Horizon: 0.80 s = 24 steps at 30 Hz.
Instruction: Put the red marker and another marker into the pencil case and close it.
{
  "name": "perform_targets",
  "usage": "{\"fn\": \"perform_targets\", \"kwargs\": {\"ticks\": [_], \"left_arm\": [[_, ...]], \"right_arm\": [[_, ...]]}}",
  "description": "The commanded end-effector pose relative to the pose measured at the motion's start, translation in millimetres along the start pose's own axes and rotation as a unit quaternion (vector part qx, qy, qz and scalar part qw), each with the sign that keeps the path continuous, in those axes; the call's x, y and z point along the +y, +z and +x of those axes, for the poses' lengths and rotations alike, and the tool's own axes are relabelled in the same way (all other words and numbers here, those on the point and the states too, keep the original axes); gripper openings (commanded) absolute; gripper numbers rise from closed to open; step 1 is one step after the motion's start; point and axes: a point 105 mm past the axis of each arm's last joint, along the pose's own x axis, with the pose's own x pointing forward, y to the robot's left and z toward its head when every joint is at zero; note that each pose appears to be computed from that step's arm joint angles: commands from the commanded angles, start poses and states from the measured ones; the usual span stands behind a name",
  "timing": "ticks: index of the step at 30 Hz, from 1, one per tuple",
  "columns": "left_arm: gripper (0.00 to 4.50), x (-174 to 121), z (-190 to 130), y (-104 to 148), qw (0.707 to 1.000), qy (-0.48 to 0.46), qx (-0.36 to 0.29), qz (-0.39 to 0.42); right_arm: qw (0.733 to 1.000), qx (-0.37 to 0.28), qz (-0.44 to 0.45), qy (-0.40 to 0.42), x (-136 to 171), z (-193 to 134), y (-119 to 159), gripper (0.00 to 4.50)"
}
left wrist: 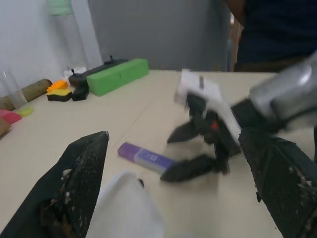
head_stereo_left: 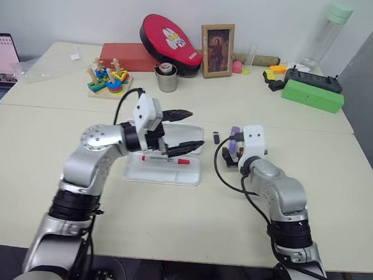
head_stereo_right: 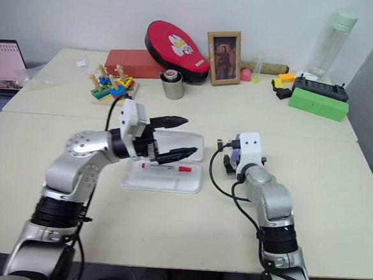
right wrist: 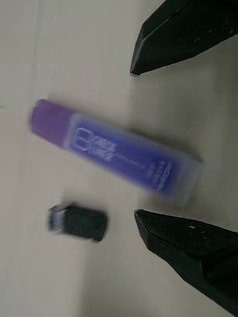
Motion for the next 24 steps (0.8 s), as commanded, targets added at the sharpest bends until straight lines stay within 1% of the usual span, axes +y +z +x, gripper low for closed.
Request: {"fn": "perform_targets", "kwargs": {"ticks": [1,4,8,12,13,14,16,18,20,22,24], "left_arm": [[4.45,2,7,19,0.999,0.015,-0.028,0.020],[4.50,4,11,22,0.999,0.022,-0.035,0.023],[4.50,5,14,22,0.999,0.027,-0.034,0.029],[4.50,6,15,21,0.999,0.030,-0.029,0.033],[4.50,6,14,21,0.998,0.032,-0.029,0.034],[4.50,7,14,20,0.998,0.034,-0.027,0.033],[4.50,9,13,20,0.998,0.037,-0.025,0.034],[4.50,11,10,24,0.998,0.043,-0.034,0.024],[4.50,12,5,29,0.998,0.045,-0.033,0.022],[4.50,8,-5,33,0.999,0.039,-0.023,0.020],[4.50,6,-20,34,0.999,0.041,-0.008,0.015]], "right_arm": [[1.000,0.018,-0.013,0.002,5,5,-13,4.50],[1.000,0.017,-0.008,-0.002,3,9,-13,4.07],[1.000,0.004,0.003,-0.021,-5,9,-6,2.96],[1.000,0.000,0.006,-0.028,-8,9,-4,2.10],[0.999,-0.001,0.010,-0.031,-9,8,-4,1.79],[0.999,-0.003,0.013,-0.035,-10,7,-3,1.63],[0.999,-0.011,0.024,-0.040,-13,6,1,1.14],[0.997,-0.034,0.042,-0.050,-21,3,16,1.07],[0.993,-0.075,0.075,-0.043,-26,-3,42,1.07],[0.987,-0.135,0.083,-0.005,-23,-13,76,1.07],[0.976,-0.202,0.067,0.052,-14,-27,111,1.07]]}}
